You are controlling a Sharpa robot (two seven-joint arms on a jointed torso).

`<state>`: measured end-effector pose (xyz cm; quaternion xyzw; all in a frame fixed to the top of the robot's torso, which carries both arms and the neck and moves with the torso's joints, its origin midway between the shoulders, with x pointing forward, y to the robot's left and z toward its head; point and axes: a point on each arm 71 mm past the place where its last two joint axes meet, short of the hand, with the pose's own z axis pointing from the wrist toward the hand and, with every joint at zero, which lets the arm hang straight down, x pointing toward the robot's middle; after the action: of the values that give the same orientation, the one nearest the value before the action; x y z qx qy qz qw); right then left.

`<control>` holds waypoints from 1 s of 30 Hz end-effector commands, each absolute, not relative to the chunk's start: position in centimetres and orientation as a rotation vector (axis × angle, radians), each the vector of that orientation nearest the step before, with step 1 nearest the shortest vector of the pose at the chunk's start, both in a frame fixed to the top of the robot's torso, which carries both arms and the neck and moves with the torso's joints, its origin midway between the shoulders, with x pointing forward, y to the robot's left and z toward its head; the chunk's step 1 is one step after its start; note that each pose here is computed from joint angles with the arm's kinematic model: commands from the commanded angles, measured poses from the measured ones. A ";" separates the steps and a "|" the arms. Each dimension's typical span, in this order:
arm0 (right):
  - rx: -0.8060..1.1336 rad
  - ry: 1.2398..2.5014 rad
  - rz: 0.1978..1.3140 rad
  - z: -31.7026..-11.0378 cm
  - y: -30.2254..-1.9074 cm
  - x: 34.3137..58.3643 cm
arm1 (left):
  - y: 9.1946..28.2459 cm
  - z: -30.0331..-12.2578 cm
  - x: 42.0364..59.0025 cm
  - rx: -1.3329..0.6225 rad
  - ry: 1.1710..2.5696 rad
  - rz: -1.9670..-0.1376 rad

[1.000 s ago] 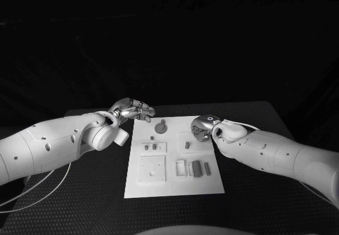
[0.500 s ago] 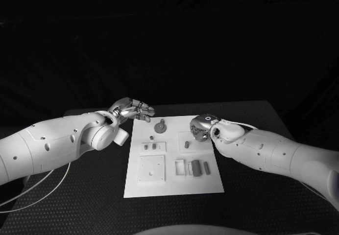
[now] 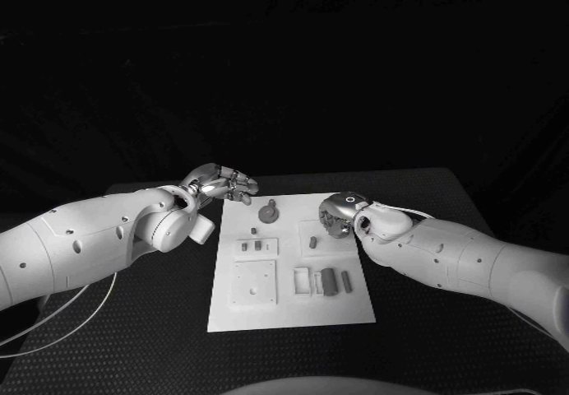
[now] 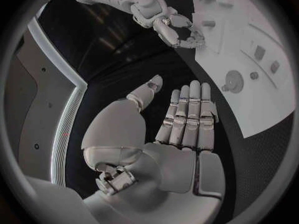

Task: Assemble the parts on the task board

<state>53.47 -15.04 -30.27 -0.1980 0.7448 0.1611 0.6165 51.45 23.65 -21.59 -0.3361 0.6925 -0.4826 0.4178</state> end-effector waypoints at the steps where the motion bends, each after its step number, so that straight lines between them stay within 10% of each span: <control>1: -0.439 1.800 0.330 -32.2 -16.5 52.7 | 23.7 -21.4 51.5 -0.845 1.731 -1.220; 30: -0.366 1.744 0.379 -30.4 -16.7 53.2 | 24.6 -21.5 51.8 -0.861 1.721 -1.197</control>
<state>53.10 -15.98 -30.19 -0.1651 0.7448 0.1757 0.6222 51.74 24.64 -21.64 -0.3427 0.6904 -0.4745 0.4251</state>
